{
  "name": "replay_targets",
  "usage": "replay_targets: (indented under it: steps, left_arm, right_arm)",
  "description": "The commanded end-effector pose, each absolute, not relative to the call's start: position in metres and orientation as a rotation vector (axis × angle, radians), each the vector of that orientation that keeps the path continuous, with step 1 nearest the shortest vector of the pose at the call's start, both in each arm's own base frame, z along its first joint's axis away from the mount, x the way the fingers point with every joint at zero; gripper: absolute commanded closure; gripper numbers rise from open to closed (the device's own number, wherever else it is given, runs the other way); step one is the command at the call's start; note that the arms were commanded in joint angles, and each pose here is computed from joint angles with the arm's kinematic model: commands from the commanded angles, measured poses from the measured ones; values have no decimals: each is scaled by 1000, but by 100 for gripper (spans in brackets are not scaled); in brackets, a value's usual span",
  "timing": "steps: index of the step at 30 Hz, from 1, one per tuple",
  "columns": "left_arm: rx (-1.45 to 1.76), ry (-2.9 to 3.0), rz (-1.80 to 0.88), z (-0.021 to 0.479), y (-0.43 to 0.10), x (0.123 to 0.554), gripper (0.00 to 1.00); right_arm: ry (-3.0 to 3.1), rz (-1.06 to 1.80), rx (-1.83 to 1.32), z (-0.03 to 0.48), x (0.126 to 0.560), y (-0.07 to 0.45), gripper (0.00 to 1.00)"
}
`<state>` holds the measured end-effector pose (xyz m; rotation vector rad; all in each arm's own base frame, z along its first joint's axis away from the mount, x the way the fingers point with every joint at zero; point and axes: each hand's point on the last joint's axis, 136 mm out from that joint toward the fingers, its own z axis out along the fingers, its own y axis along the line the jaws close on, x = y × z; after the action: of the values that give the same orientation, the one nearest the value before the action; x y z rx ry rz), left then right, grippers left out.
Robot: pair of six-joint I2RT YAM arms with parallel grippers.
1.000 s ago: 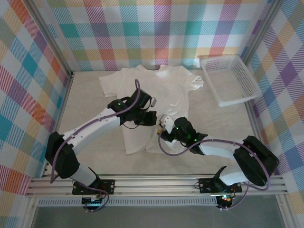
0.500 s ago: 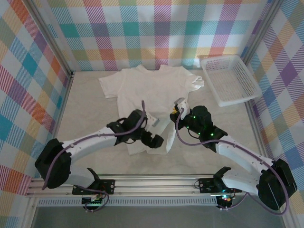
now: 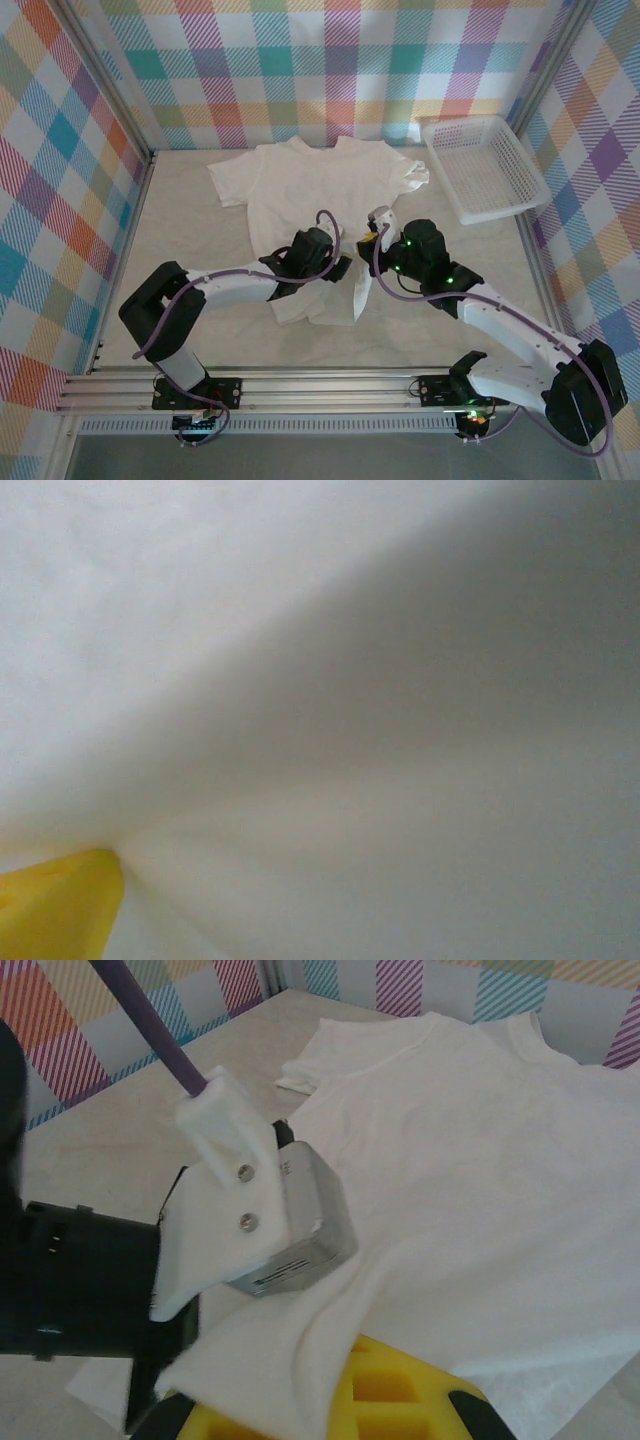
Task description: Fold the inside-out t-shirt
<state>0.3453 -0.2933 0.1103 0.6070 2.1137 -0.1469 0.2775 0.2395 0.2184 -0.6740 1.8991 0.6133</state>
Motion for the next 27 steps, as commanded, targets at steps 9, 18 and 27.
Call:
replay_targets:
  steps: [9, 18, 27]
  left_arm:
    - [520, 2166, -486, 208, -262, 338, 100]
    - [343, 2291, -717, 244, -280, 330, 100]
    - [303, 2281, -707, 285, -284, 342, 100]
  right_arm:
    - [2062, -67, -661, 165, 319, 157, 88]
    - [1742, 642, -833, 246, 245, 261, 46]
    - [1427, 222, -1019, 222, 275, 336, 95]
